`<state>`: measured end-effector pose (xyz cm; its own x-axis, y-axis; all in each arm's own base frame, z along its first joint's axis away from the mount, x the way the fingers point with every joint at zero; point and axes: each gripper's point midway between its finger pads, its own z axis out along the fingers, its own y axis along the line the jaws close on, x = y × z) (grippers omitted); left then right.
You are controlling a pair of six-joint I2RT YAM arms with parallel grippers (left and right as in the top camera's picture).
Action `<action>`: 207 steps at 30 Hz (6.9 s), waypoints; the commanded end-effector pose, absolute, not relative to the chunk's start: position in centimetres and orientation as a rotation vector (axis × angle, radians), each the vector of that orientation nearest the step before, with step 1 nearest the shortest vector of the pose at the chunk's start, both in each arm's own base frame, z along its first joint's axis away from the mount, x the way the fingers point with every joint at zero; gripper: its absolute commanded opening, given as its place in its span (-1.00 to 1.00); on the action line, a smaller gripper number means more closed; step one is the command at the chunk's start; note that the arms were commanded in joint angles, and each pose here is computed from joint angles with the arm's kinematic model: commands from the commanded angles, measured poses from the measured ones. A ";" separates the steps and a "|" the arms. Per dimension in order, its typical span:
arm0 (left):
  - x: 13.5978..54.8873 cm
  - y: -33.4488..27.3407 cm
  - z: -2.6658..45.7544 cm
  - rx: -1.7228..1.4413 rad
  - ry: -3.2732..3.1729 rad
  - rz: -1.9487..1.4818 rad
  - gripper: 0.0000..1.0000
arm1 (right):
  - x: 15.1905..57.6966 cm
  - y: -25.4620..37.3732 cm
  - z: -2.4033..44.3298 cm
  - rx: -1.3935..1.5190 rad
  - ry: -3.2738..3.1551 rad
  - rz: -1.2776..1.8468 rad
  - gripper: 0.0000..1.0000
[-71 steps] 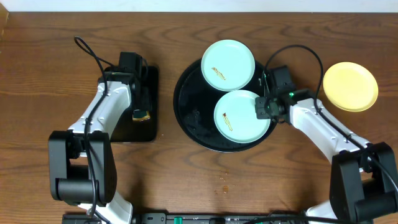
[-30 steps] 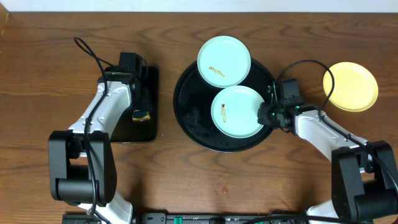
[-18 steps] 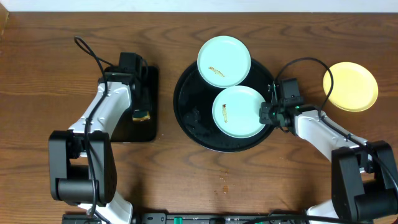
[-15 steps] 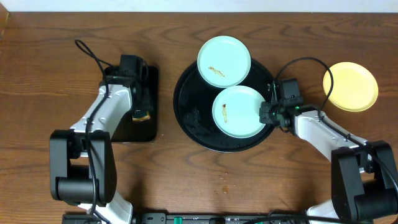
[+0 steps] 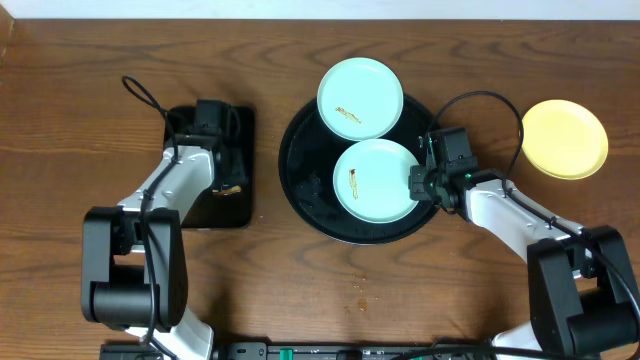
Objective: Clean dirty plates on tray and stack at the side
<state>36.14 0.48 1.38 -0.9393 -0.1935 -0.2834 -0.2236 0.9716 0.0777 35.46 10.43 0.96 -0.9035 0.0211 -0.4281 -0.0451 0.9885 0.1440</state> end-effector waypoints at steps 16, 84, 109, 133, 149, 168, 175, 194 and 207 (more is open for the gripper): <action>36.1 1.3 -0.6 -0.339 2.835 0.216 0.25 | 35.2 10.7 0.4 -0.050 2.683 0.202 -0.61; 37.9 2.2 13.6 -0.414 2.429 0.159 -0.85 | 35.4 11.3 0.2 -0.074 2.665 0.189 -0.98; 36.0 -15.6 14.2 0.130 2.490 -0.638 -0.85 | 35.4 11.4 0.2 -0.077 2.664 0.191 -0.98; 34.5 -22.5 3.8 0.251 2.659 -0.370 -0.85 | 34.8 13.4 0.3 -0.052 2.677 0.289 -0.98; 34.2 -23.1 -0.2 0.095 2.755 -0.415 -0.85 | 34.9 13.4 0.3 -0.052 2.673 0.290 -0.98; 31.3 -26.8 -0.6 0.024 2.876 -0.786 -0.85 | 34.9 13.3 0.3 -0.048 2.672 0.281 -0.98; 32.9 -30.0 3.4 0.114 2.737 -1.106 -0.85 | 34.9 13.3 0.3 -0.049 2.672 0.281 -0.98; 34.7 -23.3 1.6 0.003 2.770 -0.584 -0.85 | 34.9 13.3 0.3 -0.048 2.672 0.281 -0.98; 32.1 -25.3 0.2 -0.040 2.892 -0.771 -0.85 | 34.9 13.3 0.4 -0.049 2.670 0.282 -0.98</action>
